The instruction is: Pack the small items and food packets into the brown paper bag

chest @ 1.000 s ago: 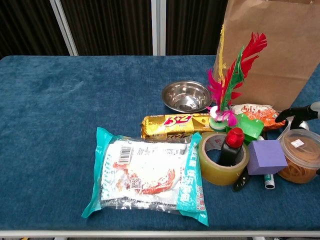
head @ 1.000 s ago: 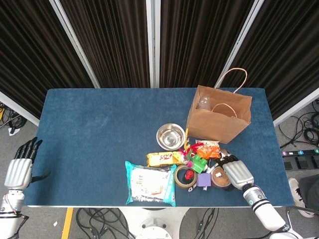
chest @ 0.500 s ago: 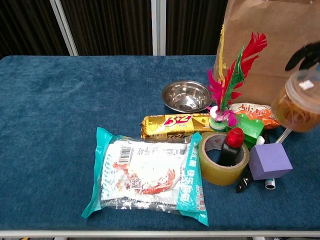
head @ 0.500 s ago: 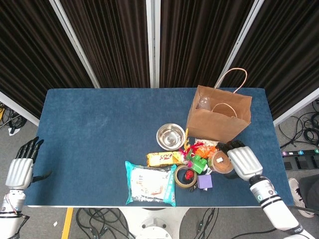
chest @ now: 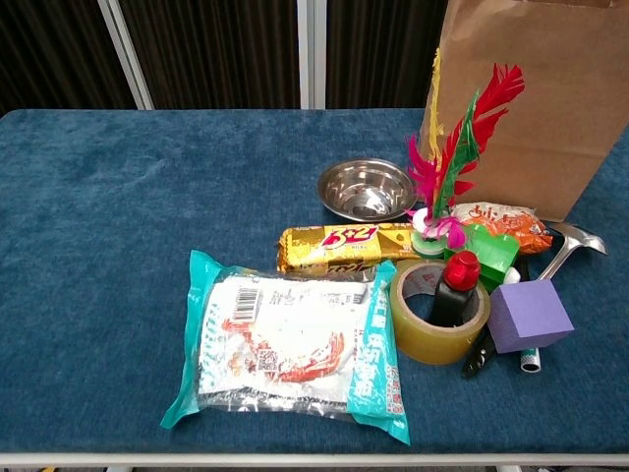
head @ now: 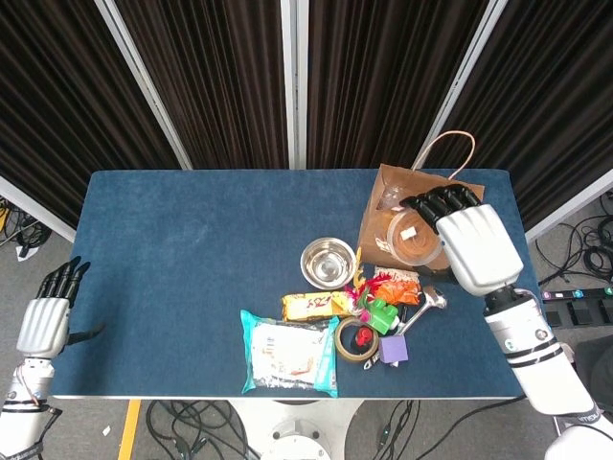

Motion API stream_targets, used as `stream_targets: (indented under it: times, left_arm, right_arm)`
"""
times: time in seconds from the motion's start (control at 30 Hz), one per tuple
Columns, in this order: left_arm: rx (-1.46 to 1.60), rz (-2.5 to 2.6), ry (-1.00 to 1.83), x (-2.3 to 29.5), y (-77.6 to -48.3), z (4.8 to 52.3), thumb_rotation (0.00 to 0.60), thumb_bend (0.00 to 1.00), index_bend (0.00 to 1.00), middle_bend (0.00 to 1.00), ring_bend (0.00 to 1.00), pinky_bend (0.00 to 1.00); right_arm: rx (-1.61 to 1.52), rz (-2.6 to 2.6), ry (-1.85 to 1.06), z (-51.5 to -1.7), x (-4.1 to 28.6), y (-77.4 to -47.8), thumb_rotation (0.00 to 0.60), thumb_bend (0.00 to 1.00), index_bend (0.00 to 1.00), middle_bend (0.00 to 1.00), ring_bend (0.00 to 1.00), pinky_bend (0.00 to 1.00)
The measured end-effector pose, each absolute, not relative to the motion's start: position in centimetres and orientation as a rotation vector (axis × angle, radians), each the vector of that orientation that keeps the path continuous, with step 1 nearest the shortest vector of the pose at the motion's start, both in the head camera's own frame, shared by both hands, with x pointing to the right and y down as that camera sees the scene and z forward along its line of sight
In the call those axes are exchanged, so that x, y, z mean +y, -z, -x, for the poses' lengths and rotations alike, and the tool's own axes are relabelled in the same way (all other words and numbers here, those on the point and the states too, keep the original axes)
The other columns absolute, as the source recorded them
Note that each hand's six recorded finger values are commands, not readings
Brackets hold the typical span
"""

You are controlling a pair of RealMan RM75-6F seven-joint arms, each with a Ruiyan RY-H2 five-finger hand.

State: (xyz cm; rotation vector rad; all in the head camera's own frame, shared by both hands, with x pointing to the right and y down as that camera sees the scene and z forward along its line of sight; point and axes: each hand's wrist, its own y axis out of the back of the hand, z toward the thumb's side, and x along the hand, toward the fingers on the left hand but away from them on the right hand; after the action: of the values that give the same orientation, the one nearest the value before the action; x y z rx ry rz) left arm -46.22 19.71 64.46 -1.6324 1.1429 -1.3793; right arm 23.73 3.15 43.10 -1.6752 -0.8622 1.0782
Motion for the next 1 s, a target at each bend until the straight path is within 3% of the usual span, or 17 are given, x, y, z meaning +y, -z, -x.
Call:
stream_targets:
  times: [0.2,0.43,0.67,1.0]
  left_arm:
    - [1.148,1.63,1.395,19.5,-64.6,46.5,0.6,0.13,0.08,0.06,0.0,0.12]
    - [1.165,1.638,1.396,19.7,-64.6,46.8,0.6,0.13,0.08,0.06,0.0,0.12]
    - [1.158,1.664,1.392,19.9,-64.8,46.8,0.6,0.13,0.08,0.06,0.0,0.12]
    - [1.155,1.671,1.399,20.1,-65.0,46.9,0.6,0.13,0.08,0.06,0.0,0.12]
  right_arm:
    - [-0.922,1.572,-1.065,-23.5,-0.6,-41.6,0.6,0.11,0.26,0.42,0.22,0.22]
    - [-0.997,1.441,-1.137,-26.1,-4.1,-42.8,0.6,0.11,0.26,0.42,0.22,0.22]
    - [-0.982,1.388,-1.247,-29.2,-5.1,-46.8,0.6,0.11,0.27,0.41,0.22,0.22]
    - [-0.926,1.47,-1.349,-31.0,-3.7,-52.9,0.6,0.08,0.24,0.39,0.22,0.21]
